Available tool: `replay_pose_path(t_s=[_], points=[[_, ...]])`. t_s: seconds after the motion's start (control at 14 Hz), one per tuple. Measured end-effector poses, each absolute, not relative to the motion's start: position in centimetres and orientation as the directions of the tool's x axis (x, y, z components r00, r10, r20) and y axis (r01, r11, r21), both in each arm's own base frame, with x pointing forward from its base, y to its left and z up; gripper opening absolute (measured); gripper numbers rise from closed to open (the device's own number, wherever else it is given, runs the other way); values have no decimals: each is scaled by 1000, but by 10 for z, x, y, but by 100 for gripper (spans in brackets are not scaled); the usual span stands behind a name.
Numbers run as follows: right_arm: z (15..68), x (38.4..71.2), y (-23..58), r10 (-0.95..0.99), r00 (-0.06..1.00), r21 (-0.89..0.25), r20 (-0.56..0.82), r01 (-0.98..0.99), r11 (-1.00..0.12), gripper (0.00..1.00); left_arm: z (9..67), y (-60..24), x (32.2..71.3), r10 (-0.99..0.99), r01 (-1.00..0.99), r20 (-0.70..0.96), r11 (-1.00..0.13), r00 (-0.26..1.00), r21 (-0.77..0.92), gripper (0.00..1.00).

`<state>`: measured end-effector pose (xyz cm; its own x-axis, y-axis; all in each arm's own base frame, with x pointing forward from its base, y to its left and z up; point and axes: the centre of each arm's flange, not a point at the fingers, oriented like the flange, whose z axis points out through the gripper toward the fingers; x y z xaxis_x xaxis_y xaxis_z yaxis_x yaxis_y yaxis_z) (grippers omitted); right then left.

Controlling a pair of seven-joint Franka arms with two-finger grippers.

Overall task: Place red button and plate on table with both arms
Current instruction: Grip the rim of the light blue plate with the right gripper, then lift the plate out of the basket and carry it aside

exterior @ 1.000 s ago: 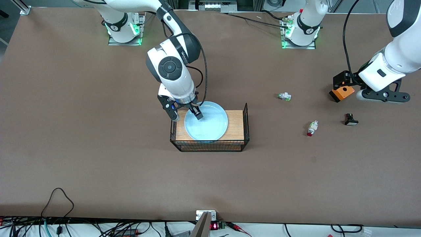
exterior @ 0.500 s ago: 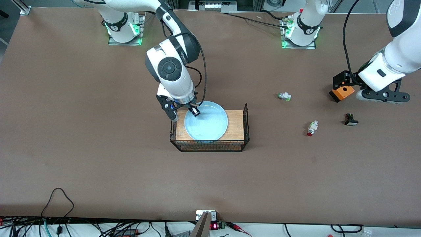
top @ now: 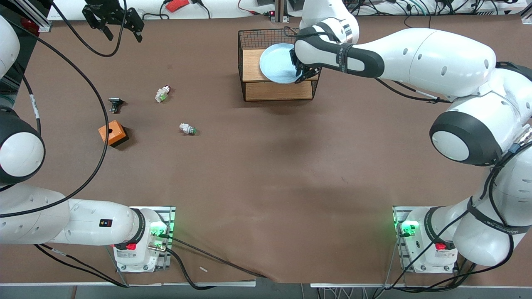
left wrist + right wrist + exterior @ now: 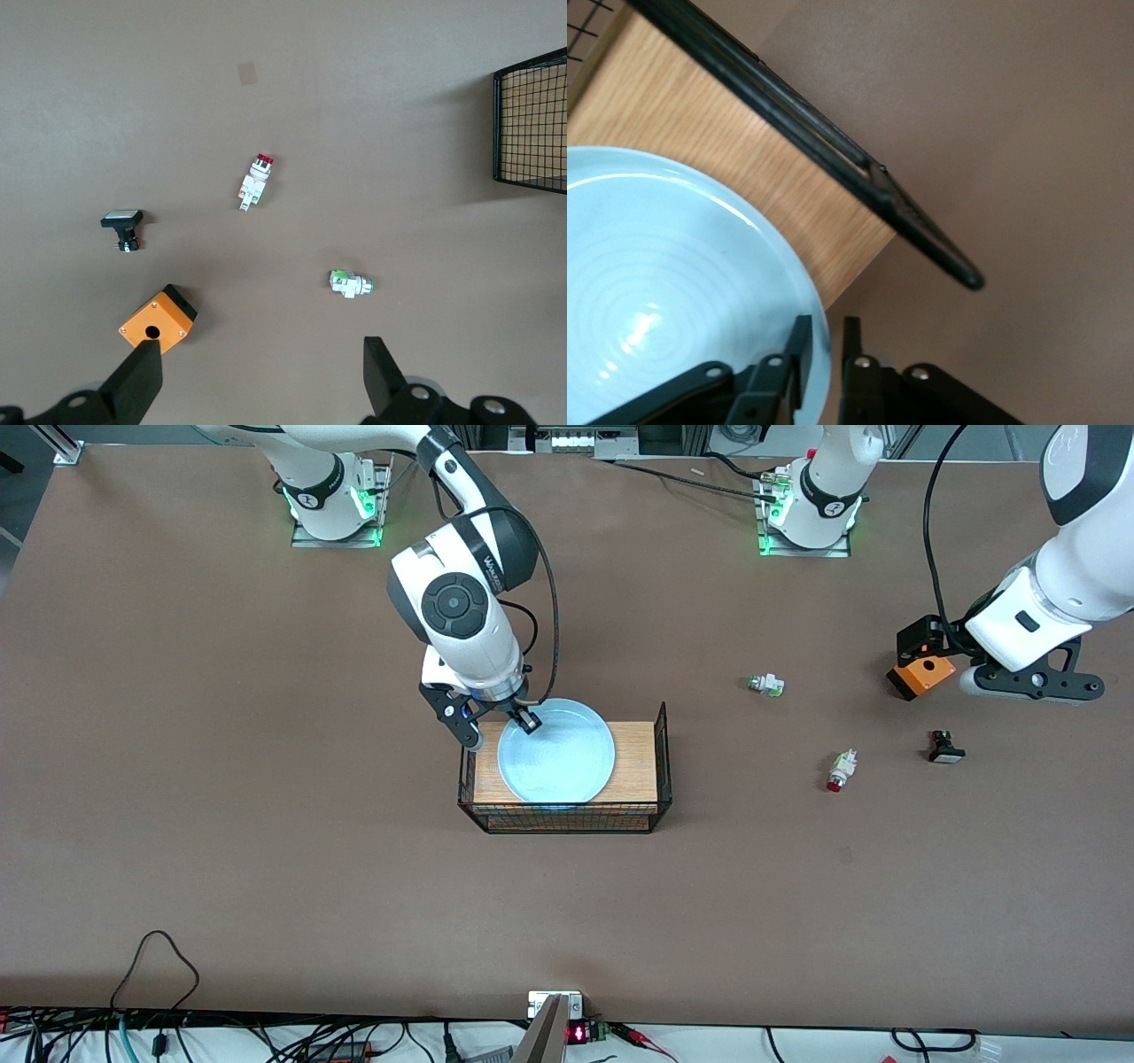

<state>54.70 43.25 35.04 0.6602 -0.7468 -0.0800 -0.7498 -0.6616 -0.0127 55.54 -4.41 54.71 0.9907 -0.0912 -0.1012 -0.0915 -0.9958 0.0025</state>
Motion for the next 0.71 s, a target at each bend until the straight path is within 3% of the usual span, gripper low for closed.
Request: replay_pose_path(t_s=[0.07,0.71], points=[[351,548,431,-737,672,-12,-80,-740,-673,5,547,-44,555,-91,-92,-101,-996,991,2,100],[379,546,429,-686,722,-11,-88,-690,-724,3,548,-46,555,-94,-94,-100,-996,991,2,100]])
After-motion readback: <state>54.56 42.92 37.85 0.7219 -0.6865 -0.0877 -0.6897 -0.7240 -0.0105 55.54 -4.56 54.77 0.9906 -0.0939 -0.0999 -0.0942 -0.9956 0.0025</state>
